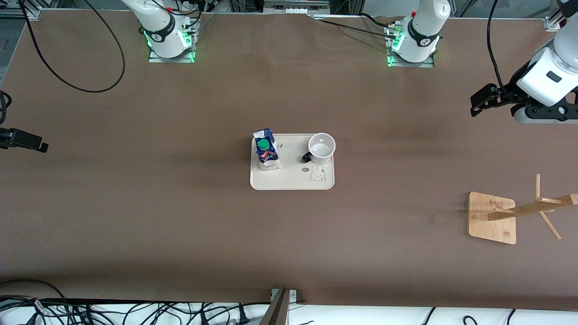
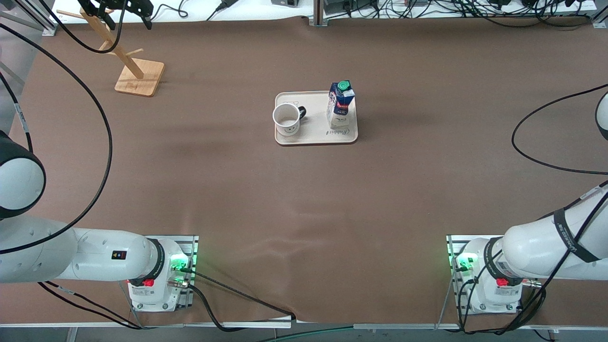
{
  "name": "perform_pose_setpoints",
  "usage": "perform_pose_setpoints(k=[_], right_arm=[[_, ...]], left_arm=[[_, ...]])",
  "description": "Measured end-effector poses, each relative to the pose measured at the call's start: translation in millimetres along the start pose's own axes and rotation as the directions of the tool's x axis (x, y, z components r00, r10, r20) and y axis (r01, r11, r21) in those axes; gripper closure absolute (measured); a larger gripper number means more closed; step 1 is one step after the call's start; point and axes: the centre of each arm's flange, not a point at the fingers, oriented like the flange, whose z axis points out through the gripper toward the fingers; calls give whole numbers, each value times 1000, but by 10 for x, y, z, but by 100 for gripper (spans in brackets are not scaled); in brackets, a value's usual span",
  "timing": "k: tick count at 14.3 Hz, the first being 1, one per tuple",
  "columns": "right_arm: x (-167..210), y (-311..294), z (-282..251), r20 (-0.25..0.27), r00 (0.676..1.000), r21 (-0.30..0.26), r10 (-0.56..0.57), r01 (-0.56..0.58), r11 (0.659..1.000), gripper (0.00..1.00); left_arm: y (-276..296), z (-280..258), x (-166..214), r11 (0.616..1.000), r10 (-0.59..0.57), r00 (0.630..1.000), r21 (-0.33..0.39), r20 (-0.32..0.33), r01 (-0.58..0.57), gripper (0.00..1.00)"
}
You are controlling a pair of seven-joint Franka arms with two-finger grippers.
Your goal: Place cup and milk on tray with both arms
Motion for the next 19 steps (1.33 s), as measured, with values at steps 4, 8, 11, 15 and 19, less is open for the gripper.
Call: perform_pose_setpoints(k=[4, 8, 11, 15, 19], right_arm=[[-217, -46, -137, -6, 1000, 7, -9, 9, 1000, 0], [-347, -336, -74, -25, 999, -16, 23, -23, 1000, 0], [-412, -395, -13, -31, 999, -20, 29, -30, 999, 0], [-416, -425, -3, -35, 999, -20, 24, -25, 999, 0], [-422, -536, -2, -34, 999, -24, 7, -7, 1000, 0]], left_arm=[[37, 15, -1, 1000, 6, 1000, -2, 1, -6, 0], [43, 23, 1, 1000, 7, 1000, -2, 2, -7, 0], [61, 58, 16, 1000, 10, 1000, -2, 9, -10, 0], [62, 78, 26, 1000, 10, 1000, -2, 13, -10, 0], [56, 79, 27, 1000, 9, 1000, -2, 13, -9, 0]])
